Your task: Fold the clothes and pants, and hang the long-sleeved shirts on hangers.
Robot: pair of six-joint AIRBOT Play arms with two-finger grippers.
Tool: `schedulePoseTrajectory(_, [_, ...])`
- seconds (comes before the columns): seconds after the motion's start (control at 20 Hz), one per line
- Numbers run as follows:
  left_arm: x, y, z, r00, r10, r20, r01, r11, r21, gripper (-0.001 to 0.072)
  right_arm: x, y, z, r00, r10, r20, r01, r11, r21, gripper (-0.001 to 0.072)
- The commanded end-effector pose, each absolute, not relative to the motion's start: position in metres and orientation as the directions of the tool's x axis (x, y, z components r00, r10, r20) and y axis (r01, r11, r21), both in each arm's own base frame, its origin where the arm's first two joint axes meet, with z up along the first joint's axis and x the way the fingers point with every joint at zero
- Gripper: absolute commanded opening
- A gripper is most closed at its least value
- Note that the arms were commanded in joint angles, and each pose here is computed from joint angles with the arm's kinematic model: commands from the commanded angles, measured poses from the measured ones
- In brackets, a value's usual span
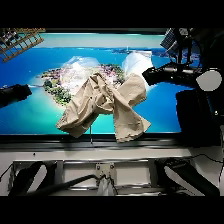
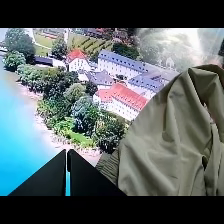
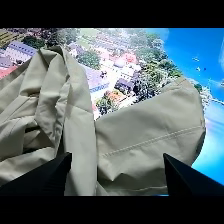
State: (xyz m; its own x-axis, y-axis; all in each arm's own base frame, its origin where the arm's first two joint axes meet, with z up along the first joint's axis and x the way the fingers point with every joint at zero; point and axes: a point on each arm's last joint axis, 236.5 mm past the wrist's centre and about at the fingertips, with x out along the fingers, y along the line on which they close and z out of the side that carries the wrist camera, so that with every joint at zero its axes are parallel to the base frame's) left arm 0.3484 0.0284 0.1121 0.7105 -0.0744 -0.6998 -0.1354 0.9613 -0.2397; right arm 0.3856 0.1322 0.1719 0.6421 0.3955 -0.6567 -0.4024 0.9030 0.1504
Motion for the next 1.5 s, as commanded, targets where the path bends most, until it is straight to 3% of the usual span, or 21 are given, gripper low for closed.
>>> schedulePoseTrajectory(0.0, [0.348,0.028,0.112,0.71,-0.075,-0.701,-0.135,0.961,-0.239,0.0011,0.386,0.133,0.172,0.642,0.396,-0.656,-0.403,0.903,0.15,0.0643])
schedulePoseTrajectory(0.4, [0.349,0.028,0.112,0.711,-0.074,-0.7,-0.135,0.961,-0.24,0.0011,0.386,0.133,0.173,0.644,0.396,-0.654,-0.403,0.903,0.151,0.0643])
schedulePoseTrajectory(0.55, [0.349,0.027,0.112,0.71,-0.08,-0.699,-0.135,0.96,-0.247,0.0011,0.405,0.132,0.193,0.724,0.393,-0.567,-0.384,0.912,0.143,0.0643])
schedulePoseTrajectory(0.75, [0.361,0.02,0.107,0.724,-0.119,-0.68,-0.141,0.939,-0.314,0.0011,0.422,0.131,0.217,0.793,0.39,-0.467,-0.364,0.919,0.149,0.0643])
schedulePoseTrajectory(0.9, [0.38,0.003,0.086,0.721,-0.21,-0.66,-0.172,0.869,-0.464,0.0013,0.43,0.128,0.23,0.83,0.378,-0.41,-0.35,0.925,0.144,0.0643])
schedulePoseTrajectory(1.05, [0.371,-0.04,0.028,0.588,-0.359,-0.725,-0.143,0.836,-0.53,0.0049,0.423,0.133,0.214,0.789,0.394,-0.472,-0.355,0.918,0.175,0.0642])
schedulePoseTrajectory(1.15, [0.353,-0.076,-0.003,0.496,-0.43,-0.754,-0.074,0.844,-0.53,0.0145,0.41,0.136,0.193,0.73,0.407,-0.549,-0.364,0.911,0.193,0.0642])
schedulePoseTrajectory(1.3, [0.324,-0.114,-0.02,0.405,-0.485,-0.775,0.02,0.853,-0.522,0.0145,0.393,0.138,0.164,0.652,0.416,-0.633,-0.364,0.905,0.22,0.0642])
schedulePoseTrajectory(1.45, [0.308,-0.134,-0.012,0.394,-0.513,-0.763,0.085,0.847,-0.525,0.0145,0.379,0.138,0.13,0.583,0.414,-0.699,-0.339,0.906,0.253,0.0642])
